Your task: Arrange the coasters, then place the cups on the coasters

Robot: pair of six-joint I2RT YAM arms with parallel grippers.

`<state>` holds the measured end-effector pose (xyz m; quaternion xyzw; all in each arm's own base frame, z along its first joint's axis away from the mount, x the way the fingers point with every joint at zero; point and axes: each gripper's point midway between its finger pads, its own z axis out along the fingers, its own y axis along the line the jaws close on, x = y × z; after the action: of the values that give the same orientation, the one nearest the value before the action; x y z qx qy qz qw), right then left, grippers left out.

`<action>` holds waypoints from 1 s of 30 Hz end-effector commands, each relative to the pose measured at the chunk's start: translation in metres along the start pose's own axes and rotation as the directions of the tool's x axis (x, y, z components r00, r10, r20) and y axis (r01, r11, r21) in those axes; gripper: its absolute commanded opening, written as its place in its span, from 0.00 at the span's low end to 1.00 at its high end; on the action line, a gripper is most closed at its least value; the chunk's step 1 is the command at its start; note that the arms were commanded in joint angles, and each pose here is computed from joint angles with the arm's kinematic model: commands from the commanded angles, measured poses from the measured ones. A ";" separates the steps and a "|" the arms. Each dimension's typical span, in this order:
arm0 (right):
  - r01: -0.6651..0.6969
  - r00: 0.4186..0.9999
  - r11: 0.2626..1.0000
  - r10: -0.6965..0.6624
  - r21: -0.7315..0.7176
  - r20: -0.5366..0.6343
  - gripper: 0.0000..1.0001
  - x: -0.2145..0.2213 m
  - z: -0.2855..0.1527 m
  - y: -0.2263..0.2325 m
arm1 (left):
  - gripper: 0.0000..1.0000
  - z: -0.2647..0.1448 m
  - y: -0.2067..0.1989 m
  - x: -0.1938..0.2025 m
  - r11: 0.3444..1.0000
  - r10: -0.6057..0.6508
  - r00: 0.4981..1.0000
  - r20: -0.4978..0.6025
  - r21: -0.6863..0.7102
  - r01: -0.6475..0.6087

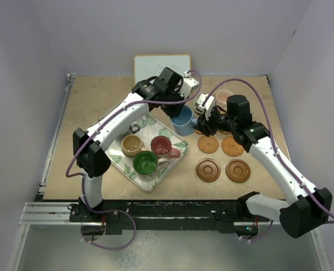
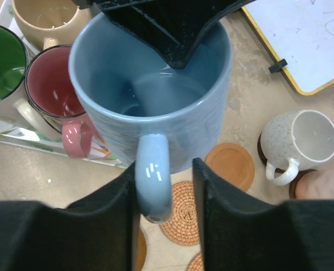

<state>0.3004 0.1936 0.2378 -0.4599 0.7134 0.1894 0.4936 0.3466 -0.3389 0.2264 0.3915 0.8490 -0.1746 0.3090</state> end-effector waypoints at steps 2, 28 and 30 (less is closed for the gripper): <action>0.048 0.997 0.998 -0.049 0.028 0.057 0.26 -0.016 0.001 -0.007 | 0.03 -0.024 -0.024 -0.045 0.997 -0.002 0.988 0.157 0.083 -0.012; -0.033 0.999 0.982 0.033 0.187 0.005 0.00 0.121 -0.078 -0.027 | 0.76 -0.104 0.045 -0.019 0.999 0.051 0.942 0.330 0.001 -0.055; -0.043 0.999 0.978 0.039 0.202 0.025 0.00 0.128 -0.081 -0.033 | 0.76 -0.102 0.047 -0.015 0.998 0.052 0.943 0.328 -0.001 -0.055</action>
<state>0.2496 0.0620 0.1296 -0.3624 0.8036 0.1434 0.4498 0.3472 -0.2657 0.2958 0.3684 0.8000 -0.2346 0.4113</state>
